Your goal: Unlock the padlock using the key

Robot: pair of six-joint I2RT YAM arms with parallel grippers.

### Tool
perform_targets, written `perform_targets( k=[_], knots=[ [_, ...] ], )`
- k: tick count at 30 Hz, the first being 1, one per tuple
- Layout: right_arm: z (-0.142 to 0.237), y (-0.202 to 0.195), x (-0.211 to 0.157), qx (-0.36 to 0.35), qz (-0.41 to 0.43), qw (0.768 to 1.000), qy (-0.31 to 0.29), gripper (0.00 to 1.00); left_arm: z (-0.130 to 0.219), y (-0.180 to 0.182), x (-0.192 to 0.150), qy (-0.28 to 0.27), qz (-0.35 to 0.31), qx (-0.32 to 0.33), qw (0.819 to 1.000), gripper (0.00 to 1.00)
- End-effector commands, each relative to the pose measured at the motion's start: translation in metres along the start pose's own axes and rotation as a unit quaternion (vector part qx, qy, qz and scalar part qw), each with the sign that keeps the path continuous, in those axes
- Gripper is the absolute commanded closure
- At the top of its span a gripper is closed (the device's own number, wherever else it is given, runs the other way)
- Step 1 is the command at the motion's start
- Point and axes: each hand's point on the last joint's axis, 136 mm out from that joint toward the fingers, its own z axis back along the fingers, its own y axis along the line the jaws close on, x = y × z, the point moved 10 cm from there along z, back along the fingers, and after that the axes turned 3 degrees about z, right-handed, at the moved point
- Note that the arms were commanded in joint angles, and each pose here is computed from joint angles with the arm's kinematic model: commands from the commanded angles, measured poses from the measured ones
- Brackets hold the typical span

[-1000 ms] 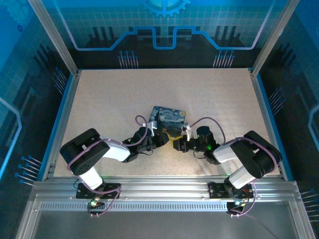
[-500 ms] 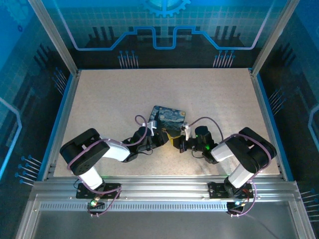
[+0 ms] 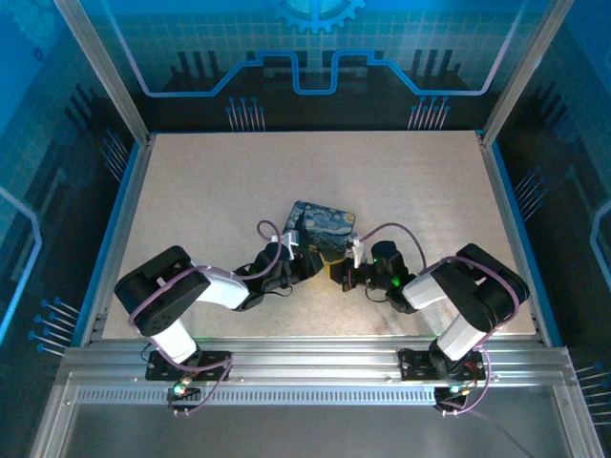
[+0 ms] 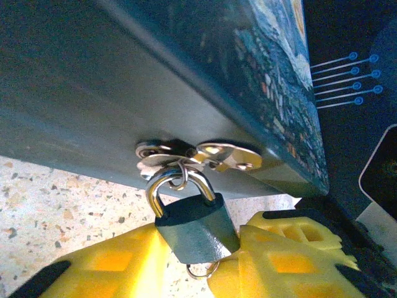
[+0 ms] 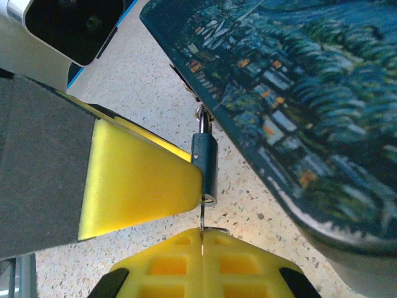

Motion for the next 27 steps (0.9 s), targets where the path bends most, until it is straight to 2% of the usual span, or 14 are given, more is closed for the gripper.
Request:
perform_targets(
  k=[1,6,12,21,27],
  knots=[
    [-0.002,0.004,0.011,-0.005,0.017,0.999,-0.033,1.00,0.005,-0.018,0.004,-0.002,-0.012,-0.032,0.999,0.57],
    [-0.001,0.003,0.004,-0.003,-0.016,1.000,-0.016,1.00,0.015,-0.017,0.009,-0.016,-0.005,-0.023,1.000,0.45],
    [-0.004,0.006,-0.005,0.002,-0.056,0.998,0.008,1.00,0.030,-0.010,0.012,-0.036,0.022,-0.002,0.999,0.39],
    [-0.001,0.013,-0.008,0.006,-0.124,0.992,0.007,1.00,0.052,0.012,0.008,-0.086,0.134,0.015,0.987,0.41],
    [-0.003,0.018,-0.007,0.011,-0.171,0.985,0.009,1.00,0.053,0.010,0.008,-0.086,0.162,-0.007,0.983,0.42]
  ],
)
